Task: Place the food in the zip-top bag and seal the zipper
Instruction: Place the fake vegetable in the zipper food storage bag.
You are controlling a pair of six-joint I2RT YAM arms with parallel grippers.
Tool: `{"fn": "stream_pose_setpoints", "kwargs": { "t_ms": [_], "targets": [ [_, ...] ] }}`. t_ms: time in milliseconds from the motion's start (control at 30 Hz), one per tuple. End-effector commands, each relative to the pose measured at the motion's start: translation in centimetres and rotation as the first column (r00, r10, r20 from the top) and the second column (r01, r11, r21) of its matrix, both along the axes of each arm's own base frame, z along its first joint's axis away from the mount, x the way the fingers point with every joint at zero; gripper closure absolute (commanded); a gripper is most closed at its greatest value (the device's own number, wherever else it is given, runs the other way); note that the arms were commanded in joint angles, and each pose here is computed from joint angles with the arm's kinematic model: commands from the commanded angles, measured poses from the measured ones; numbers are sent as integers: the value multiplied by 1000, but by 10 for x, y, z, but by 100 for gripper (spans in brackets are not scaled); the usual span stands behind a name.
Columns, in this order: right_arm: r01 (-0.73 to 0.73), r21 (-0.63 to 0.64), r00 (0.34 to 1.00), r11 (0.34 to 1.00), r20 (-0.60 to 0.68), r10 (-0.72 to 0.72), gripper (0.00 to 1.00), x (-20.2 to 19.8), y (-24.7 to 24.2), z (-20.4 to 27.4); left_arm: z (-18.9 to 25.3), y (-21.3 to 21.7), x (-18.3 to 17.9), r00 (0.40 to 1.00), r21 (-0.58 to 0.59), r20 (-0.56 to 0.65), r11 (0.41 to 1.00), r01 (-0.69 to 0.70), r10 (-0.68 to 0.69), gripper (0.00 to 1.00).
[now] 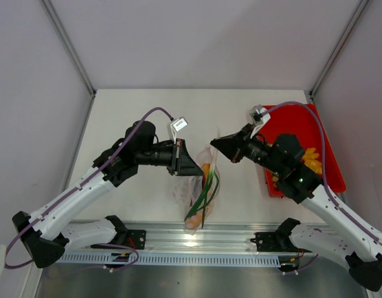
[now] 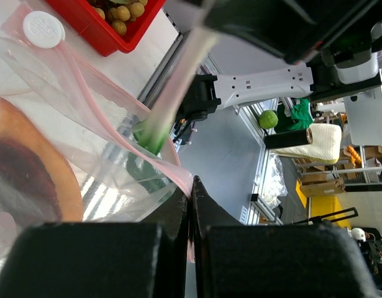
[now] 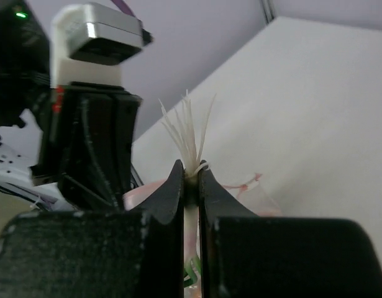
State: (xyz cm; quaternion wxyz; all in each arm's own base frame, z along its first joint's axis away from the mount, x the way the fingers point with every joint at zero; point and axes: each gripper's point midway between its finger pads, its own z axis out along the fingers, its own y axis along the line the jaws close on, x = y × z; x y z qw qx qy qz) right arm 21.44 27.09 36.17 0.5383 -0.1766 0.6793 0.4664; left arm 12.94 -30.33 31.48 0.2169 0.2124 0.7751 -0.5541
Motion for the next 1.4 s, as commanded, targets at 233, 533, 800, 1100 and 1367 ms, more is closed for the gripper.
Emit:
{"fn": "stream_pose_setpoints", "kwargs": {
  "t_ms": [233, 533, 800, 1100, 1367],
  "targets": [
    [0, 267, 972, 964, 225, -63, 100, -20, -16, 63, 37, -4, -16, 995, -114, 44, 989, 90, -86, 99],
    [20, 306, 943, 952, 310, -120, 100, -21, -7, 70, 51, -7, -28, 988, -174, 20, 972, 156, -155, 100],
    [37, 294, 952, 955, 280, -123, 100, -29, 2, 37, 67, -8, -37, 978, -232, 24, 951, 206, -206, 99],
    [46, 199, 976, 979, 200, -86, 100, -65, 11, -27, 75, -10, -40, 973, -267, 21, 937, 226, -229, 99],
    [155, 121, 959, 980, 220, -179, 100, -73, 2, -34, 65, -11, -38, 974, -254, -6, 943, 216, -224, 99]
  ]
}}
